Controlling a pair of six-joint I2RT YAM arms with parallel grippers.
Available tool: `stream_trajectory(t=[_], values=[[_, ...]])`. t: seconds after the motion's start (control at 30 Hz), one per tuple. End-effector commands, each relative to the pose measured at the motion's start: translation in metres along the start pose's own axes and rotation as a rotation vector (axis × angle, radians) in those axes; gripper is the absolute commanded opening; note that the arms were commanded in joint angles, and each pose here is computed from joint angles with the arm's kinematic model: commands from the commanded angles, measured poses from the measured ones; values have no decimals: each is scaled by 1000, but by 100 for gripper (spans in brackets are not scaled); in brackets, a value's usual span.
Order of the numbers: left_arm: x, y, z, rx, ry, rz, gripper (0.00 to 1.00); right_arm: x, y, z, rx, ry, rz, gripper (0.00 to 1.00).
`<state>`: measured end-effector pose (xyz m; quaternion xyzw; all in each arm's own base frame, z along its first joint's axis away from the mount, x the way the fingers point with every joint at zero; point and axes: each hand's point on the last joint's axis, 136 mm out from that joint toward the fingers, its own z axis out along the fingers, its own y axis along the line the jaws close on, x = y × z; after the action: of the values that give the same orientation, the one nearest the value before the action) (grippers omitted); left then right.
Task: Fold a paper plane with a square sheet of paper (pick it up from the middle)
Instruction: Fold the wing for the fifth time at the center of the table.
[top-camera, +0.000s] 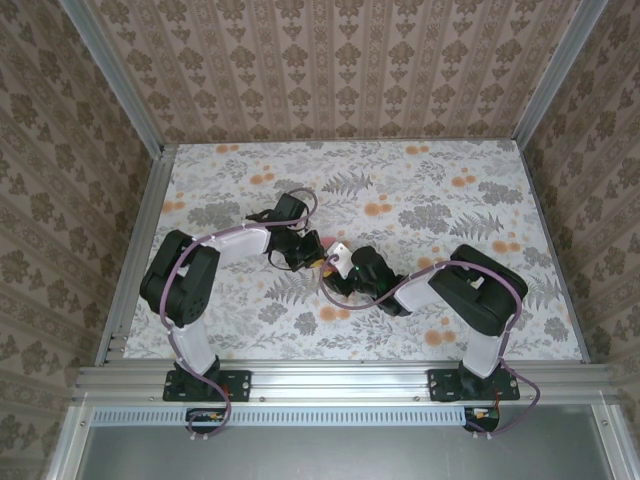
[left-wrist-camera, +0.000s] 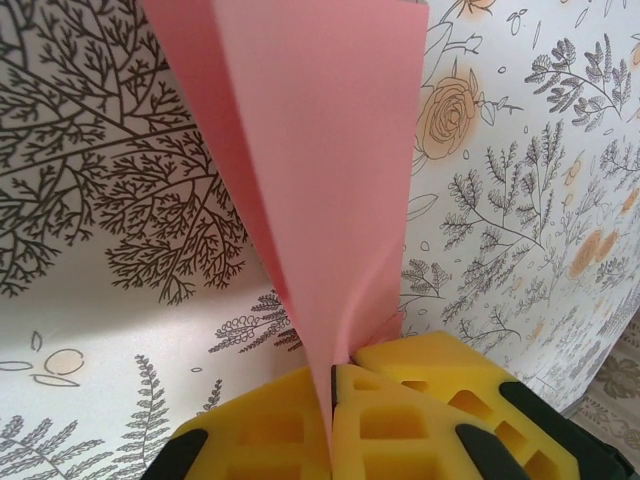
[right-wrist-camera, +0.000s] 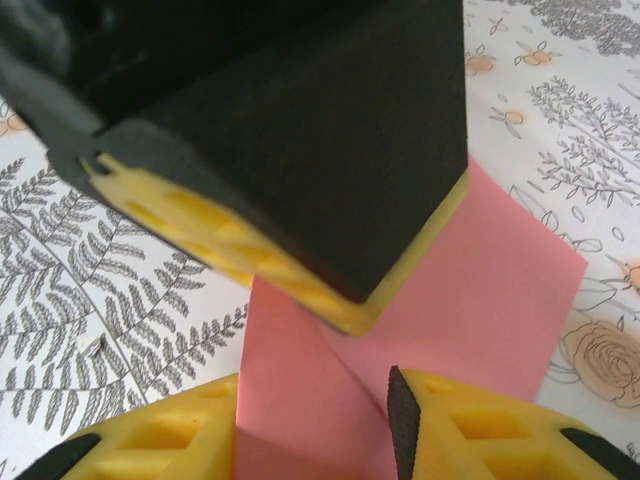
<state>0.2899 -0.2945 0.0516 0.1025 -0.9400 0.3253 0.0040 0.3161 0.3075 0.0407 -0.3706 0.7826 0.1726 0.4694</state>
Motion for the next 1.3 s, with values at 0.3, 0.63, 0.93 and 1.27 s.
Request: stream_trajectory(t=[0.3,0.63,0.93,1.27], values=[[-7,-13,-29,25,-62,20,23,5,-1,3,22,16,-3,17],[-25,8,-54,13,-156,-4,49,2,12,0,-99,-24,185,13],[-32,14,-68,69,-237,21,63,-3,9,2,-187,-64,468,9],[-27,-2,-54,150,-209,102,53,4,-6,3,-183,-63,637,9]])
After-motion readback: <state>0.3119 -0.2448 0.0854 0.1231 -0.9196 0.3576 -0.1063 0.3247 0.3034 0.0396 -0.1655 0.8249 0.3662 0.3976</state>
